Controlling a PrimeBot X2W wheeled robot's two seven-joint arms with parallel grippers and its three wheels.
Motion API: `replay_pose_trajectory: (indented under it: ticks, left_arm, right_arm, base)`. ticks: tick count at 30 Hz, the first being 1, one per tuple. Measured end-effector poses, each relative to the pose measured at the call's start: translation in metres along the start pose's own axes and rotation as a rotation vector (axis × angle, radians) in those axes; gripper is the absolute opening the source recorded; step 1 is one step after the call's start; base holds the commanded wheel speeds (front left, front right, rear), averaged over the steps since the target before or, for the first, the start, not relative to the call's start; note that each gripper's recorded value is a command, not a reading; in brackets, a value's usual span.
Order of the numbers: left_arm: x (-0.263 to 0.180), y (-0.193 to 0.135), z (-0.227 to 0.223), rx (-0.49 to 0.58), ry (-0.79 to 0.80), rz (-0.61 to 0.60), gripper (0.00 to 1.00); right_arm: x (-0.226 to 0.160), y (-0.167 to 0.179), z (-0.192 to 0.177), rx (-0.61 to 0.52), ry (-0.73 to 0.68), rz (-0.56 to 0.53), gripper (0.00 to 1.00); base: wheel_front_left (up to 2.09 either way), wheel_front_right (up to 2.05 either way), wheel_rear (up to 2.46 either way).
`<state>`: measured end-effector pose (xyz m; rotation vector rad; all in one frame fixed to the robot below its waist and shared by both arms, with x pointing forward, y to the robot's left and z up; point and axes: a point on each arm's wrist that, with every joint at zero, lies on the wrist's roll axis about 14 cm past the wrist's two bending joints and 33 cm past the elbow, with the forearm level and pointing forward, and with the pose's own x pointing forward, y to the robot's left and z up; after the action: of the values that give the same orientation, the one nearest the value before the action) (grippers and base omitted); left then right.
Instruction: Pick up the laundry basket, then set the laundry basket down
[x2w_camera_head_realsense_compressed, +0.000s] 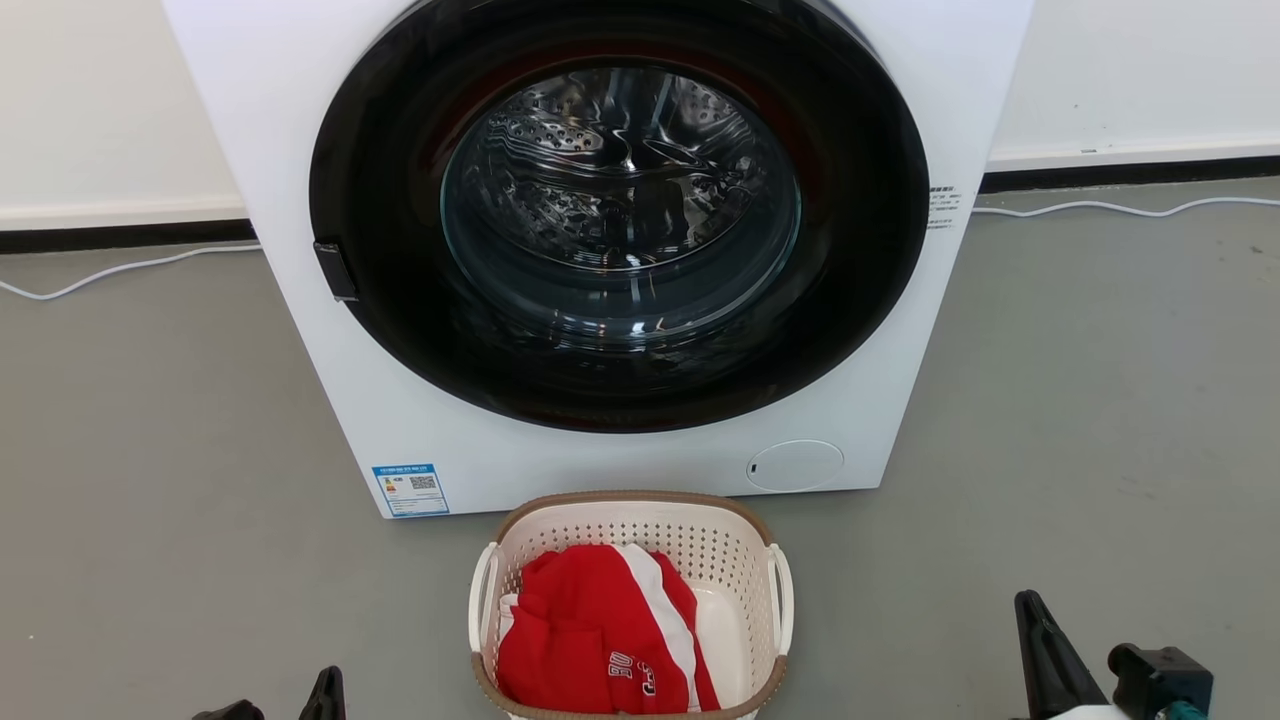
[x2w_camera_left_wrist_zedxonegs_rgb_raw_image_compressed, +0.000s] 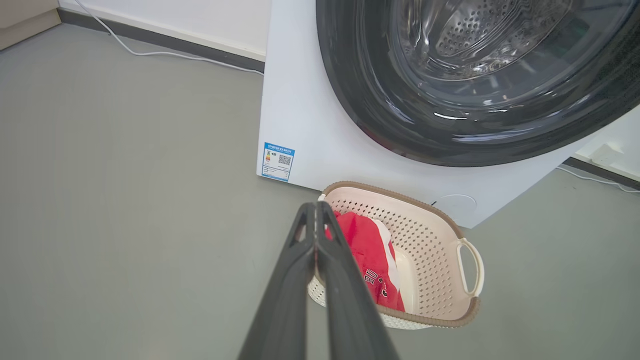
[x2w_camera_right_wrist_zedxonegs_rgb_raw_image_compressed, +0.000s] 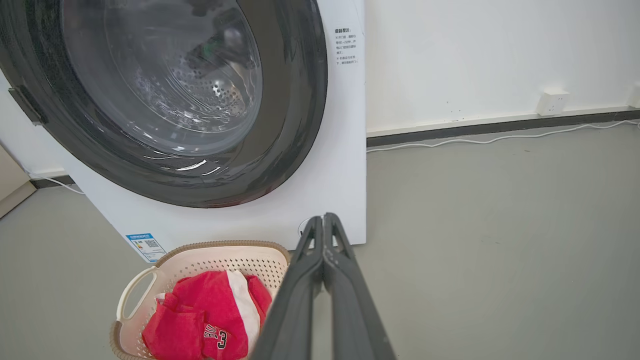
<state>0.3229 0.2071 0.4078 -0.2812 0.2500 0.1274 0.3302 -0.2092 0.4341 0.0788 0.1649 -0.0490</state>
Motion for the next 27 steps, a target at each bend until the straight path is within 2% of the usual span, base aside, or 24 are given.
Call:
replay_pose_trajectory:
  ticks: [27]
  left_arm:
    - [0.0045, -0.0021, 0.0039, -0.314, 0.025, 0.019, 0.0]
  right_arm:
    - [0.0042, -0.0063, 0.0022, 0.355, 0.011, -0.056, 0.0]
  base:
    - [0.0, 0.0, 0.0]
